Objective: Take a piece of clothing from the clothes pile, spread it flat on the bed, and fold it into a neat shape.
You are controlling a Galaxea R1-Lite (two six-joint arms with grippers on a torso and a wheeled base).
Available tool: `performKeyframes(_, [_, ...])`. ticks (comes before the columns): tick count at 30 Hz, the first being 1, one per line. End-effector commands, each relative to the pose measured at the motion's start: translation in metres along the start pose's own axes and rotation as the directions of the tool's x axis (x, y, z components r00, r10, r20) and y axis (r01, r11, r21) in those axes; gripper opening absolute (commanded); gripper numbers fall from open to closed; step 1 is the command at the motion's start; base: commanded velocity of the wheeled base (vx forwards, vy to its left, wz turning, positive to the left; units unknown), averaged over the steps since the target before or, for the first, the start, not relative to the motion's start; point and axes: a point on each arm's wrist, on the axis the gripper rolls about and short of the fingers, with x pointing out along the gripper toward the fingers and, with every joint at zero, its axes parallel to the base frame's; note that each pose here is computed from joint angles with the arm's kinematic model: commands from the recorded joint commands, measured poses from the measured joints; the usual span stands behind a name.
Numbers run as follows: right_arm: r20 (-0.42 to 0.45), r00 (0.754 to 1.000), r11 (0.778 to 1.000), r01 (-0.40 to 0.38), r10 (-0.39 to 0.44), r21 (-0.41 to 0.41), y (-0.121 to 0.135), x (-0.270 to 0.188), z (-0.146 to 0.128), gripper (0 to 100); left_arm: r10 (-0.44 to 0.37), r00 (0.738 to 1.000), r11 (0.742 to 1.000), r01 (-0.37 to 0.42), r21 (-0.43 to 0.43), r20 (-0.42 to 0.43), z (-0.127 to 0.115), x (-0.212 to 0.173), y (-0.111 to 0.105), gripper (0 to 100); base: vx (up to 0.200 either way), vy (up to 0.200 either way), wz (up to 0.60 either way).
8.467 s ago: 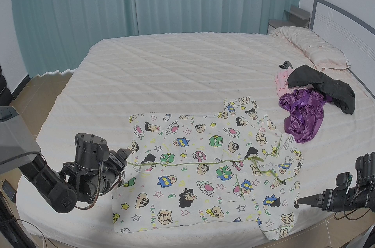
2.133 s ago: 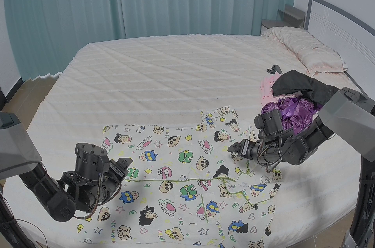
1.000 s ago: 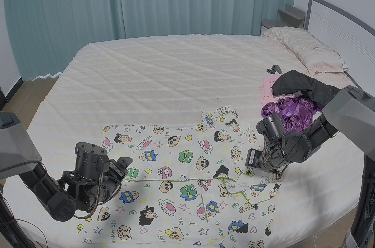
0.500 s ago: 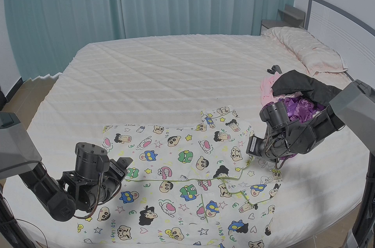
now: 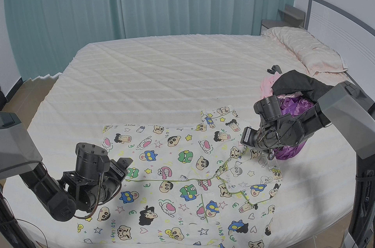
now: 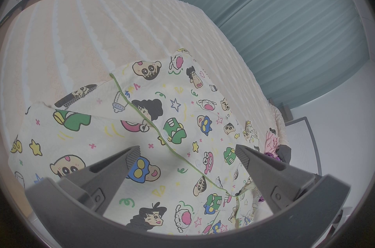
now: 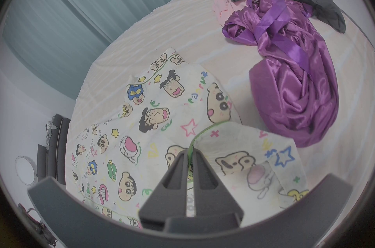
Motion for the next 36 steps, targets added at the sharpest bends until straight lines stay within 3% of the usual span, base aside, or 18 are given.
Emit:
performKeyframes(1, [-0.001, 1.0, 1.0, 0.006, -0.006, 0.006, -0.001, 0.016, 0.001, 0, 0.002, 1.0, 1.0, -0.002, 0.0, -0.001, 0.0, 0.001, 0.0, 100, 0.0, 0.0, 0.0])
performKeyframes(14, [0.003, 1.0, 0.999, 0.002, -0.003, 0.038, -0.005, 0.027, 0.005, 0, 0.002, 1.0, 1.0, -0.002, 0.0, -0.001, 0.0, 0.001, 0.0, 100, 0.0, 0.0, 0.0])
performKeyframes(15, [0.003, 1.0, 0.999, 0.0, 0.0, 0.044, -0.005, 0.027, 0.006, 100, 0.0, 1.0, 1.0, 0.0, 0.0, 0.0, 0.0, 0.001, 0.0, 100, 0.0, 0.0, 0.0])
performKeyframes(25, [0.054, 0.998, 0.993, -0.05, 0.044, 0.107, 0.002, 0.018, 0.016, 100, 0.0, 1.0, 1.0, 0.0, 0.0, 0.0, 0.0, 0.001, 0.0, 100, 0.0, 0.0, 0.0])
performKeyframes(29, [0.035, 0.998, 0.985, -0.054, 0.049, 0.161, 0.002, 0.022, 0.012, 100, 0.0, 1.0, 1.0, 0.0, 0.0, 0.0, 0.0, 0.001, 0.0, 100, 0.0, 0.0, 0.0])
performKeyframes(36, [0.014, 1.0, 0.983, -0.022, 0.02, 0.184, -0.01, 0.042, 0.009, 100, -0.001, 1.0, 1.0, 0.001, -0.001, 0.001, 0.0, 0.0, 0.0, 100, 0.0, 0.0, 0.0])
